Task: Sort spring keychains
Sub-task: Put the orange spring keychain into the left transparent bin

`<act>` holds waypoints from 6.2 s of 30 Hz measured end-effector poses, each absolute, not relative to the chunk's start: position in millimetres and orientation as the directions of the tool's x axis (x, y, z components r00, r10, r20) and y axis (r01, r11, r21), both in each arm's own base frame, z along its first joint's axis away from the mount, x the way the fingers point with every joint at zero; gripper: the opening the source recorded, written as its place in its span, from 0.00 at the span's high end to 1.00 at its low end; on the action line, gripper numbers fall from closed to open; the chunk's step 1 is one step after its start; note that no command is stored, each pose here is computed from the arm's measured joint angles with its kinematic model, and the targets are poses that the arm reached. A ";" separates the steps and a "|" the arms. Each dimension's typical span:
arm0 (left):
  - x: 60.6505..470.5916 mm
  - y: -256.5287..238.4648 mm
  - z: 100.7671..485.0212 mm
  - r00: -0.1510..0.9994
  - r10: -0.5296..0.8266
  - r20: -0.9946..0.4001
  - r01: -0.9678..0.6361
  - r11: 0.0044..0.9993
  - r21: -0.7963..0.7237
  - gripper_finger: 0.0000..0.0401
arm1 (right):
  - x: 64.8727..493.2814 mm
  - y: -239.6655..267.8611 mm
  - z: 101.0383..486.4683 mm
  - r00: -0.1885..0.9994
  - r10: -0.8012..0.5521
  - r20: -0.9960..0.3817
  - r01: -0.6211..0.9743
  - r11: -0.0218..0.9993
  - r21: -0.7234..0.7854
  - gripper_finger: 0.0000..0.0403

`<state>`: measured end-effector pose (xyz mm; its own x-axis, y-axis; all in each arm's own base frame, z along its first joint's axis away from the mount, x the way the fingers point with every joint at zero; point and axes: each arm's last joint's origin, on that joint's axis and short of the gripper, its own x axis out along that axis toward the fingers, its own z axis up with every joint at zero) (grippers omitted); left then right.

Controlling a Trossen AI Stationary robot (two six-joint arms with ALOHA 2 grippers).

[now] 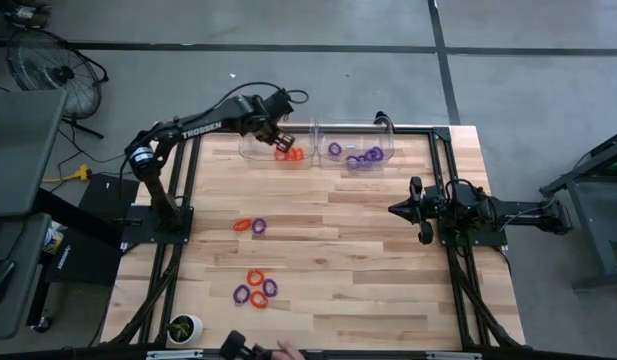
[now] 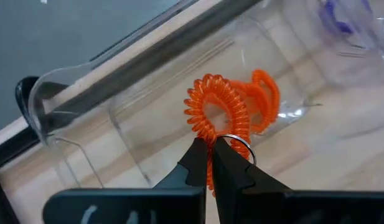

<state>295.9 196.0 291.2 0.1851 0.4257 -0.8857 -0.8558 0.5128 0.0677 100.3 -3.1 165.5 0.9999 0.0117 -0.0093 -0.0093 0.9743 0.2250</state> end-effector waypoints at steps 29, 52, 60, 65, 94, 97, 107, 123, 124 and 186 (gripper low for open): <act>329.3 232.6 262.0 0.182 0.348 -0.920 -0.821 0.569 0.053 0.87 | 100.3 -3.1 165.6 1.000 0.012 -0.009 -0.009 0.974 0.225 0.97; 321.3 202.9 296.1 0.222 0.355 -0.908 -0.728 0.680 0.088 0.58 | 100.3 -3.1 165.6 1.000 0.012 -0.010 -0.009 0.974 0.225 0.97; 310.2 167.7 321.8 0.222 0.332 -0.917 -0.692 0.716 0.092 0.58 | 100.3 -3.1 165.6 1.000 0.011 -0.009 -0.009 0.974 0.225 0.97; 305.6 149.2 326.8 0.186 0.302 -0.935 -0.700 0.709 0.089 0.58 | 100.3 -3.1 165.5 1.000 0.012 -0.010 -0.009 0.974 0.225 0.97; 217.2 46.9 237.8 0.034 0.108 -0.994 -0.719 0.693 0.050 0.58 | 100.4 -3.1 165.5 1.000 0.012 -0.010 -0.009 0.974 0.225 0.97; 216.1 40.4 225.9 0.048 0.082 -0.996 -0.706 0.708 0.024 0.58 | 100.4 -3.1 165.5 1.000 0.012 -0.010 -0.009 0.974 0.225 0.97; 213.1 24.2 196.5 0.063 0.043 -0.997 -0.665 0.747 -0.010 0.58 | 100.4 -3.1 165.6 1.000 0.012 -0.010 -0.009 0.974 0.225 0.97; 209.0 16.6 173.3 0.096 0.029 -0.995 -0.624 0.780 -0.037 0.58 | 100.4 -3.1 165.4 1.000 0.012 -0.010 -0.009 0.974 0.225 0.97; 208.5 16.3 172.7 0.093 0.032 -0.995 -0.623 0.782 -0.033 0.58 | 100.4 -3.1 165.4 1.000 0.012 -0.010 -0.009 0.974 0.225 0.97; 225.8 16.0 140.8 0.028 0.046 -0.999 -0.581 0.814 0.021 0.58 | 100.4 -3.1 165.5 1.000 0.012 -0.010 -0.009 0.974 0.225 0.97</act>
